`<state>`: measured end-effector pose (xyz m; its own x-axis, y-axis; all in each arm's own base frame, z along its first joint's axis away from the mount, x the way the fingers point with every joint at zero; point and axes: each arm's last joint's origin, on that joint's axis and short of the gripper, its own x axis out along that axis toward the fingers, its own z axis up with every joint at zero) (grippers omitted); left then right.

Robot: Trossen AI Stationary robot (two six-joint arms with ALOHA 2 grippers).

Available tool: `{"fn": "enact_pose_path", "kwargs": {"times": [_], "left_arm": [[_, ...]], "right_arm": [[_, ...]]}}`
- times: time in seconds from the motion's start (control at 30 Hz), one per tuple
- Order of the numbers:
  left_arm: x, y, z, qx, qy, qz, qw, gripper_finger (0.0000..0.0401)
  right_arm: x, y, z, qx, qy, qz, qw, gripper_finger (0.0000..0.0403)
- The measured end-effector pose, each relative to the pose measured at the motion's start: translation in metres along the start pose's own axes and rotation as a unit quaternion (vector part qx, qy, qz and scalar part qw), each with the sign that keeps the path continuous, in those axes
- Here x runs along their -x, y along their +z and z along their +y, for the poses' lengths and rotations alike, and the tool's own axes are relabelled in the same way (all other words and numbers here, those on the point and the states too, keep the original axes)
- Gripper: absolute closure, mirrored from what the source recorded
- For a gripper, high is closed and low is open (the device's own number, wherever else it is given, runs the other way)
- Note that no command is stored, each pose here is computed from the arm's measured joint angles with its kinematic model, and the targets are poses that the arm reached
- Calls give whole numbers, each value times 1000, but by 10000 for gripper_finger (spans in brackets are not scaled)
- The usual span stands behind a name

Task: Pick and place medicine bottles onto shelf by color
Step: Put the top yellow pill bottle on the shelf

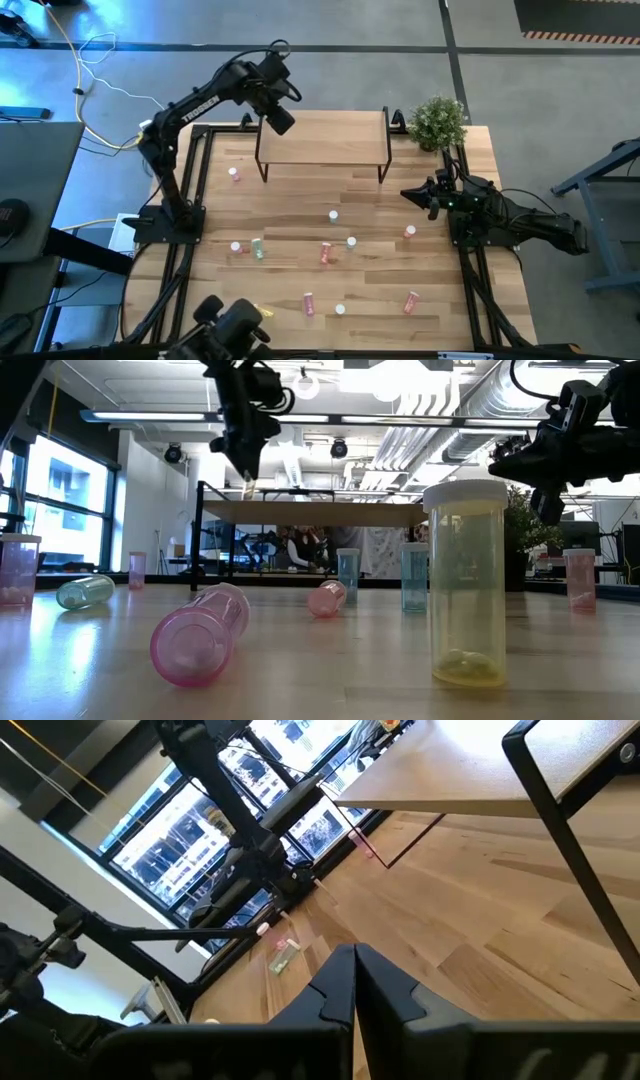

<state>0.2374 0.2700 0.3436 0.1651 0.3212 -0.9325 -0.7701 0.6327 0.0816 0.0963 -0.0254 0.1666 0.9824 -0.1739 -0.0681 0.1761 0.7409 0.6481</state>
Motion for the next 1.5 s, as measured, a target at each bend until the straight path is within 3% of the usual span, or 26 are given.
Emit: {"fn": "enact_pose_path", "kwargs": {"times": [0.43,0.87,1.03,1.27,1.5], "left_arm": [[-15,8,-17,8,26,-4,1000,282],[-17,10,-12,47,33,-13,998,282],[-22,0,-18,47,57,-8,997,282],[-11,-7,-28,52,43,-80,995,281],[-26,-14,-23,68,44,-58,995,281]], "right_arm": [[0,0,0,0,0,1,1000,403],[0,0,0,0,0,1,1000,403],[0,0,0,0,0,1,1000,403],[0,0,0,0,2,2,1000,403],[0,0,0,0,2,2,1000,403]]}}
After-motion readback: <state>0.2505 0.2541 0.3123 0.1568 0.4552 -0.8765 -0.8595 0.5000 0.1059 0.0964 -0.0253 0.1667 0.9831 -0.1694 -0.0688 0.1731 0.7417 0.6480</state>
